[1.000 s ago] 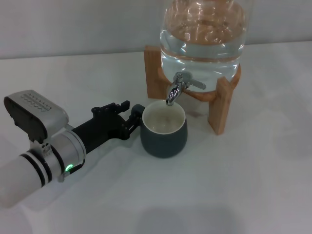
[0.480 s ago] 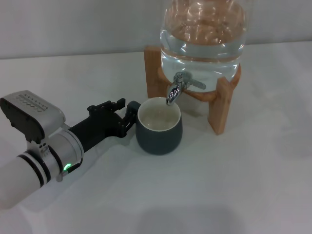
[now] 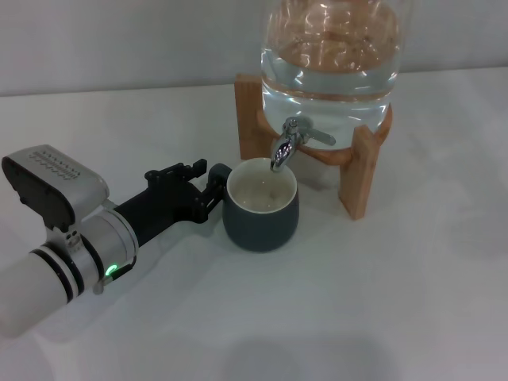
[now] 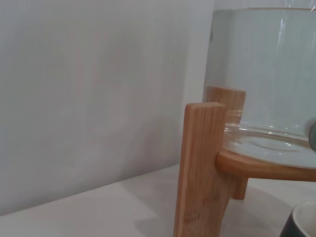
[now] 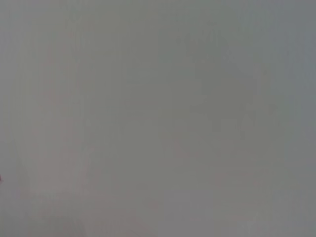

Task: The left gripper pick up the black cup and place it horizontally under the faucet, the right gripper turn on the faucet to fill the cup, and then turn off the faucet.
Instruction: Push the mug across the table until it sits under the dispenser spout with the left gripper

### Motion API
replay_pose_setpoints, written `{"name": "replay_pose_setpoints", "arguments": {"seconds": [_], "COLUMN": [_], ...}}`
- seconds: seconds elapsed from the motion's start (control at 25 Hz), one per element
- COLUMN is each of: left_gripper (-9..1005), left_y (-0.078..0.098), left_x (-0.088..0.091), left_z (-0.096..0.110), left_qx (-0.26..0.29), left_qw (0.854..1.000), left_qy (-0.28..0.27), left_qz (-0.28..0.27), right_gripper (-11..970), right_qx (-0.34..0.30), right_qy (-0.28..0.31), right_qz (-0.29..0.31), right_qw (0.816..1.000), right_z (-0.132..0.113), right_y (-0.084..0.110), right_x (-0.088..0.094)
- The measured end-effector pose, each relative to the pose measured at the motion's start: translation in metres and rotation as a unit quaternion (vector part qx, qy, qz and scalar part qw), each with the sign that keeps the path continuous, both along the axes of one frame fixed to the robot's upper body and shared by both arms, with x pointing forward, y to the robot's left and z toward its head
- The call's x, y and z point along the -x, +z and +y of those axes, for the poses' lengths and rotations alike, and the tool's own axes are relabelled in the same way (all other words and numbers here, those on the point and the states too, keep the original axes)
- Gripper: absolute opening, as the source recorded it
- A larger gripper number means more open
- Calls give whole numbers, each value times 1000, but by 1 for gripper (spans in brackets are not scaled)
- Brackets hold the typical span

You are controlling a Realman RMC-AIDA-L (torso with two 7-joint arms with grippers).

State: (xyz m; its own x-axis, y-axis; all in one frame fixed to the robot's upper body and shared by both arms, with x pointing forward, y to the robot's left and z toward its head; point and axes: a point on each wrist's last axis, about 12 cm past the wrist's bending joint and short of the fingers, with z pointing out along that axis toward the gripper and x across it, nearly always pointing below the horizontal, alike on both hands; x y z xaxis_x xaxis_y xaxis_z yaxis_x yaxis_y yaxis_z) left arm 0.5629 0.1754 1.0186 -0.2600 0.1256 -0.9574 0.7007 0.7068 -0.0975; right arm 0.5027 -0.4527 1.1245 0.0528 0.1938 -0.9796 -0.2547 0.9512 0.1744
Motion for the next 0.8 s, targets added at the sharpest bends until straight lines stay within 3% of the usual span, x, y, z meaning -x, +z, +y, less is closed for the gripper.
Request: {"name": "replay_pose_setpoints", "arguments": {"seconds": [0.8], "left_gripper": [408], "left_y": [-2], "left_x": [1], "left_z": [4], "left_qx": [-2], "left_qw": [1000], "left_qy": [7], "left_qz": [1], "right_gripper": [844], "right_qx": [1], "right_qy": [0], "right_qz": [-1], "right_qw": [1000], "right_z": [-1], "right_y": [1], "right_x": [0]}}
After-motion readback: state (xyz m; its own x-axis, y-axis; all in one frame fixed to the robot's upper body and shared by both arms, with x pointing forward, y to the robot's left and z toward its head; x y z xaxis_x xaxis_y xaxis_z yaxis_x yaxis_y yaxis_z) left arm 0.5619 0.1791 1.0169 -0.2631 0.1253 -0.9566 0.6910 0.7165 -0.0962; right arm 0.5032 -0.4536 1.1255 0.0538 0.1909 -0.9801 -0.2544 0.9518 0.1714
